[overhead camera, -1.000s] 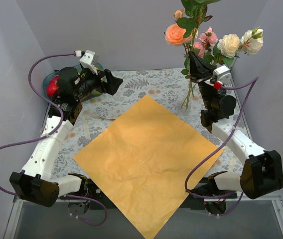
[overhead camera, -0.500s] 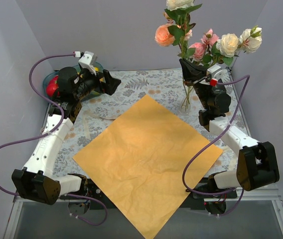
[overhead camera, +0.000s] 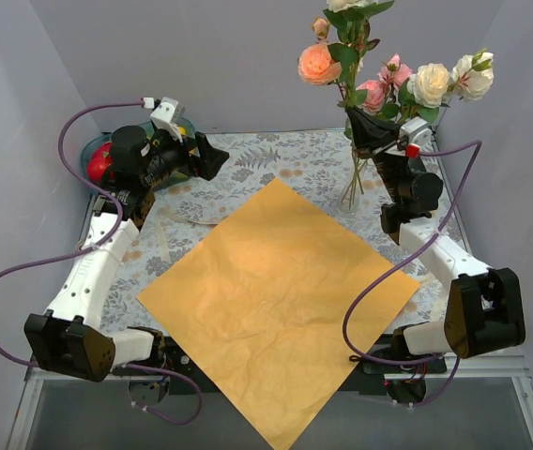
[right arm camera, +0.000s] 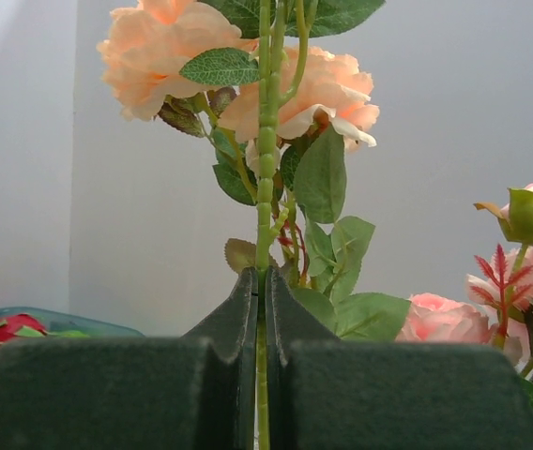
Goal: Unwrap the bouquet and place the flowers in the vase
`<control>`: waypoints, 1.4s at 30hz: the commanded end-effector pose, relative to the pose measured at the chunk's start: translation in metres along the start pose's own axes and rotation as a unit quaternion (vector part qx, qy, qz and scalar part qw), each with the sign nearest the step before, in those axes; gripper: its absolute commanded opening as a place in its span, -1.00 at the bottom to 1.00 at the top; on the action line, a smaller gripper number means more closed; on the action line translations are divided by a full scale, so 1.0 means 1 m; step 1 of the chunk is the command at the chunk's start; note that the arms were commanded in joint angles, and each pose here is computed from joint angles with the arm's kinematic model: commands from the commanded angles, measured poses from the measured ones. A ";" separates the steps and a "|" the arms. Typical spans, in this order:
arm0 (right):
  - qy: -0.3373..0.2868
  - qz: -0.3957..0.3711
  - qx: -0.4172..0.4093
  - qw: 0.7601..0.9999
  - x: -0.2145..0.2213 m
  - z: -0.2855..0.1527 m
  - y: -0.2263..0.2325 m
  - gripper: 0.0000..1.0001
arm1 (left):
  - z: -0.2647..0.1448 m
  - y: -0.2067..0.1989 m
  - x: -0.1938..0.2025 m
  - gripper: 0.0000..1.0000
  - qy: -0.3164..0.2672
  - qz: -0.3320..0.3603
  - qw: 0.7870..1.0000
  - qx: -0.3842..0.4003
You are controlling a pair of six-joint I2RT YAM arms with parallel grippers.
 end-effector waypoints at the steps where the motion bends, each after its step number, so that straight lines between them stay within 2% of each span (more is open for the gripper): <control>1: -0.266 -0.075 -0.165 0.947 -0.099 0.005 0.045 -0.97 | 0.001 -0.001 -0.008 0.97 -0.019 0.005 0.999 0.028; 4: -0.227 -0.026 -0.213 0.950 -0.098 0.004 0.056 -0.97 | 0.004 -0.005 -0.019 0.96 -0.042 -0.004 0.997 0.065; 10: -0.131 -0.012 -0.270 0.954 -0.100 0.009 0.081 -0.97 | 0.015 -0.006 -0.038 0.96 -0.064 -0.011 0.991 0.119; 14: -0.064 0.004 -0.304 0.951 -0.099 0.027 0.101 -0.97 | 0.019 -0.006 -0.048 0.96 -0.072 -0.012 0.987 0.145; 18: 0.007 0.047 -0.309 0.950 -0.077 0.049 0.107 -0.97 | 0.025 -0.008 -0.063 0.96 -0.086 -0.012 0.985 0.148; 23: 0.045 0.062 -0.309 0.948 -0.057 0.069 0.114 -0.97 | 0.026 -0.024 -0.083 0.96 -0.107 -0.006 0.982 0.158; 24: 0.068 0.072 -0.299 0.949 -0.046 0.072 0.113 -0.97 | 0.027 -0.026 -0.084 0.97 -0.112 0.004 0.982 0.151; 30: 0.095 0.072 -0.296 0.948 -0.032 0.082 0.118 -0.97 | 0.028 -0.043 -0.095 0.97 -0.124 0.040 0.980 0.154; 37: 0.106 0.090 -0.298 0.944 -0.020 0.079 0.131 -0.97 | 0.045 -0.033 -0.090 0.96 -0.114 0.055 0.990 0.056; 42: 0.080 0.081 -0.274 0.955 -0.034 0.082 0.130 -0.97 | 0.043 -0.036 -0.081 0.96 -0.109 0.056 0.991 0.048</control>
Point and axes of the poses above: each gripper's point midway between its finger pads, its own z axis out along the fingers, its own y axis along the line the jaws close on, x = y × z, the point moved 10 cm from there along -z, back along the fingers, and after that the axes turned 15 degrees about z, right-handed, at the moved point
